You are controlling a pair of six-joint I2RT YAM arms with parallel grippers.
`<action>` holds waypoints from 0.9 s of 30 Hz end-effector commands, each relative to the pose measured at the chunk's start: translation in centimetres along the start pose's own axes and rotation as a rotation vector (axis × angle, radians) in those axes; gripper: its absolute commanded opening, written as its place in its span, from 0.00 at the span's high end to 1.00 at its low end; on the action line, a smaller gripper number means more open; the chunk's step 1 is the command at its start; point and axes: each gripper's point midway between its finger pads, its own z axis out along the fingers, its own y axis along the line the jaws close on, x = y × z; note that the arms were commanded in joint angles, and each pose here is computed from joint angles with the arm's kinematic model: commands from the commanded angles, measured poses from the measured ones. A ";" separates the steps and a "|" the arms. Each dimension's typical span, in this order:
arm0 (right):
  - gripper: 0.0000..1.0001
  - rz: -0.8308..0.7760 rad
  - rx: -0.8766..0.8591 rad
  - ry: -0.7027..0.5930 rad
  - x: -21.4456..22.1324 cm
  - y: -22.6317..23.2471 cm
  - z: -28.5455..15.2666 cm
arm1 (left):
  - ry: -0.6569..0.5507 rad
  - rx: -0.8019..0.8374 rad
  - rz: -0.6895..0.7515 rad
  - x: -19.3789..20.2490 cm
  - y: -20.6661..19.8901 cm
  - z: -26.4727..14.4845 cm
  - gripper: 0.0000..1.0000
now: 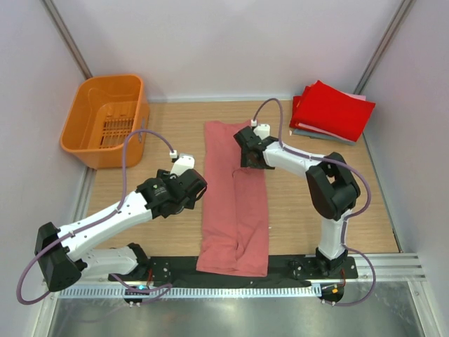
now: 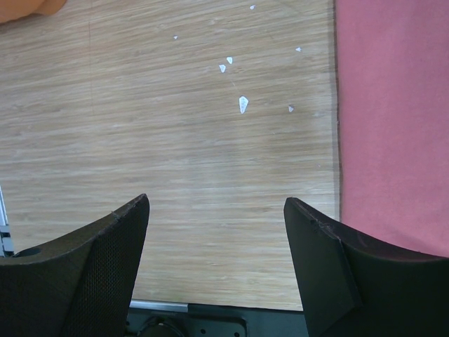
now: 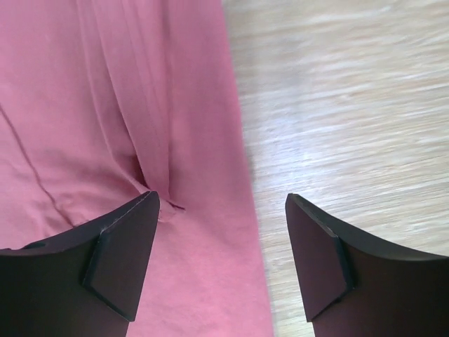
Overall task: Fold and stack the t-shirts
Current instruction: Fold the tshirt
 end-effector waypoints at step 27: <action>0.57 -0.030 -0.067 -0.069 -9.9 5.8 4.5 | -0.057 -0.024 -0.039 -1.7 0.6 -0.4 0.21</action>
